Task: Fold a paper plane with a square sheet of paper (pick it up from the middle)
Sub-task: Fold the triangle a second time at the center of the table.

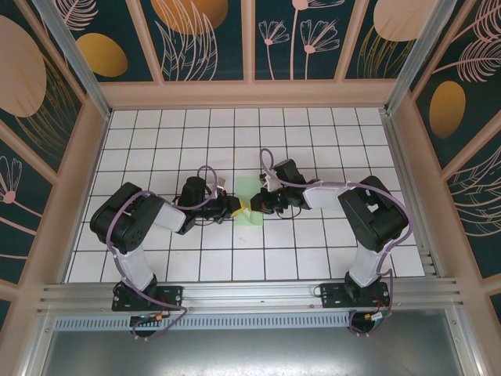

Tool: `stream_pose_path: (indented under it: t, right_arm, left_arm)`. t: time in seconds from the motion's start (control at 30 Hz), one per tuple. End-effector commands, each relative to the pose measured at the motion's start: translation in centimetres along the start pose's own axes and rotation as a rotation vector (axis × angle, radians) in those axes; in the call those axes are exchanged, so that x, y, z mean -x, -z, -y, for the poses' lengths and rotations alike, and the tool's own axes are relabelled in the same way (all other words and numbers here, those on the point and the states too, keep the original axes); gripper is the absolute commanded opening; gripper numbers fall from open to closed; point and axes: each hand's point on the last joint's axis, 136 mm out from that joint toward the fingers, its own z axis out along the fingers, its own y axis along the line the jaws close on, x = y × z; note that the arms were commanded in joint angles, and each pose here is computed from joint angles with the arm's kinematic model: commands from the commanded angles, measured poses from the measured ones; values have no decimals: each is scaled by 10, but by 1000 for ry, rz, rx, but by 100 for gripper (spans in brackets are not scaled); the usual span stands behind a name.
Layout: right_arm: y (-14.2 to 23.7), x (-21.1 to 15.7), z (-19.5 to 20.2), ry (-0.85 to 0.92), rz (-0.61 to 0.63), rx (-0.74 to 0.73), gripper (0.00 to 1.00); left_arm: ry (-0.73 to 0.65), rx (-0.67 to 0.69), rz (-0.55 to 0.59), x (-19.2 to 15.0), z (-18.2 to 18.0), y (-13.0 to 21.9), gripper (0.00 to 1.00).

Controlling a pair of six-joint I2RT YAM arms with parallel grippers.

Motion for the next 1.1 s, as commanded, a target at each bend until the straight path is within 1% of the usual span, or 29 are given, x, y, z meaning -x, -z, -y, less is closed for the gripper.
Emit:
stream_pose_path:
  t: [0.0, 0.1, 0.13, 0.17, 0.23, 0.27, 0.43, 0.53, 0.8, 0.9, 0.97, 1.07]
  right_arm:
    - [2, 13, 4, 23, 31, -25, 4]
    - [6, 15, 11, 30, 39, -55, 3]
    - [8, 15, 13, 30, 41, -61, 3]
    - [9, 16, 14, 32, 43, -65, 3]
    - [10, 17, 18, 35, 46, -80, 3]
    - [11, 18, 19, 37, 47, -85, 3]
    - [11, 22, 25, 55, 55, -112, 2]
    - [12, 23, 25, 95, 57, -117, 2]
    - [14, 27, 32, 137, 70, -158, 0]
    - [14, 30, 31, 145, 74, -160, 0]
    - [13, 33, 31, 151, 78, -165, 0]
    - [12, 36, 33, 163, 82, -175, 0]
  left_arm:
    - [-53, 22, 18, 3, 6, 3, 7]
    - [-101, 86, 41, 9, 4, 6, 16]
    - [-131, 68, 54, 11, 16, 9, 19]
    - [-142, 60, 59, 11, 20, 10, 21]
    - [-149, 59, 66, 12, 23, 11, 27]
    - [-150, 62, 71, 14, 23, 12, 28]
    - [-148, 69, 73, 14, 21, 11, 28]
    - [-156, 79, 58, 12, 21, 7, 27]
    - [-180, 110, 43, 12, 23, -5, 30]
    - [-192, 101, 38, 12, 29, -9, 28]
    - [-180, 122, 26, 12, 20, -14, 27]
    - [-182, 132, 24, 12, 18, -17, 24]
